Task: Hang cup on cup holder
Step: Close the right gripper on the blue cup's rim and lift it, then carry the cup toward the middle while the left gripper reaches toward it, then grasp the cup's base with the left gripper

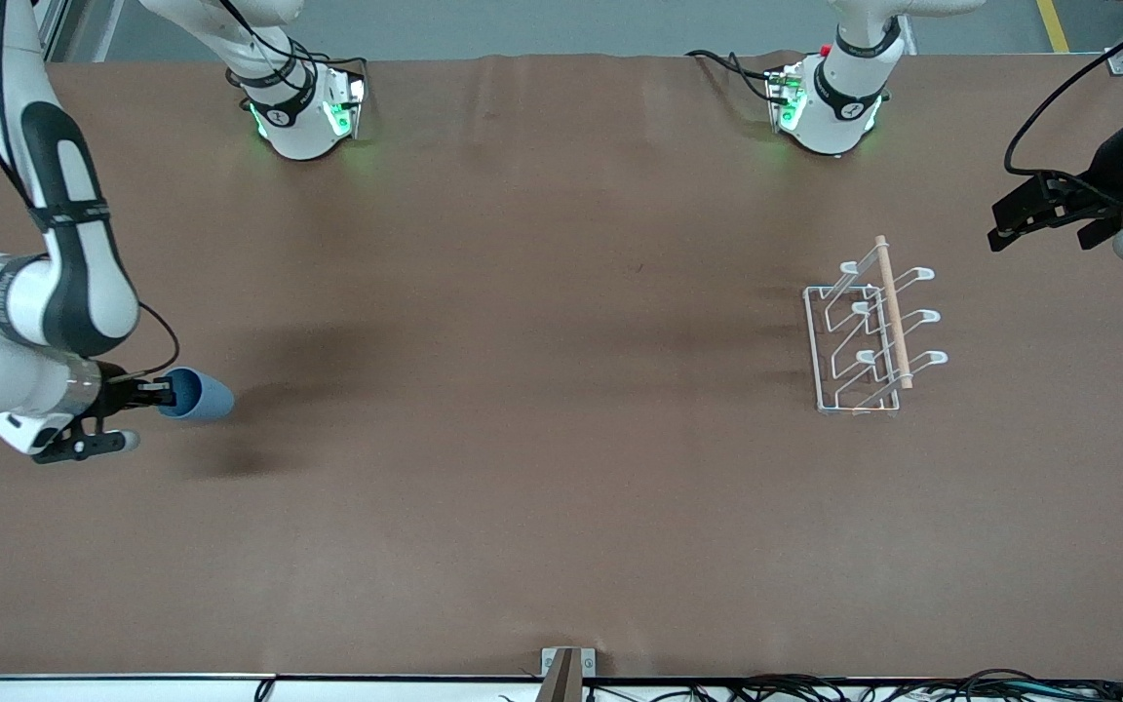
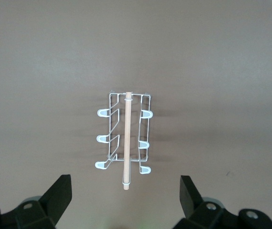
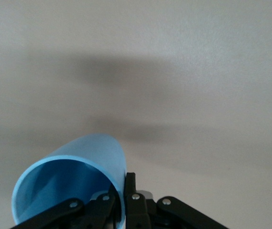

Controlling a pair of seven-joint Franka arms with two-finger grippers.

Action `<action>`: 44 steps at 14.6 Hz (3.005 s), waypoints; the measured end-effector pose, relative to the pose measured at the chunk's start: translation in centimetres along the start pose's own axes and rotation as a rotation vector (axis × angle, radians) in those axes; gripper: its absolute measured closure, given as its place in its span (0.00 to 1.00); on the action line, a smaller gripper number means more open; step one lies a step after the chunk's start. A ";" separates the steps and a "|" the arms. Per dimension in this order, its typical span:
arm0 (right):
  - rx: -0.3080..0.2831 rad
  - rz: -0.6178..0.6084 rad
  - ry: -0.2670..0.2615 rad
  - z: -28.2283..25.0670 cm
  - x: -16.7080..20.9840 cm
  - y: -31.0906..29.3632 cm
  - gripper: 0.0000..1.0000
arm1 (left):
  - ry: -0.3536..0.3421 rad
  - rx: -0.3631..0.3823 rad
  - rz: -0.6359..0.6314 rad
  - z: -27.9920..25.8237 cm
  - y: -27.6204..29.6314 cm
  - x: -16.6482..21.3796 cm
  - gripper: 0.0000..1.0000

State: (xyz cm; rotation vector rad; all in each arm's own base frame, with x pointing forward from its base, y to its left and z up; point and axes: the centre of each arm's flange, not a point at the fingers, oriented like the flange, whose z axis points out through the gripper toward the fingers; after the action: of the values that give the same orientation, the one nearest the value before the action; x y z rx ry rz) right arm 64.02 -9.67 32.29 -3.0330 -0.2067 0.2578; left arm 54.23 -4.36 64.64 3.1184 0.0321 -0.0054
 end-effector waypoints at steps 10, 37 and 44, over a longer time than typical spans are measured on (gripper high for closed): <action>0.693 0.071 -0.106 -7.2 1.3 -13.7 0.95 | -0.002 0.000 0.015 0.1 0.6 0.0 0.00; 1.193 0.043 -0.296 -0.4 -1.5 -46.0 0.95 | -0.019 -0.346 1.067 10.9 34.0 -5.6 0.00; 1.191 0.050 -0.313 0.0 -2.5 -46.0 0.95 | 0.030 -0.380 1.086 14.9 37.0 -4.4 0.00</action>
State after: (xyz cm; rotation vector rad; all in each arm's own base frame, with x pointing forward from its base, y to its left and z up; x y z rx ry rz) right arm 55.79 35.37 37.38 -1.8104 0.0203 0.5926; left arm 50.58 -41.77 50.64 2.3665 -1.4177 0.0576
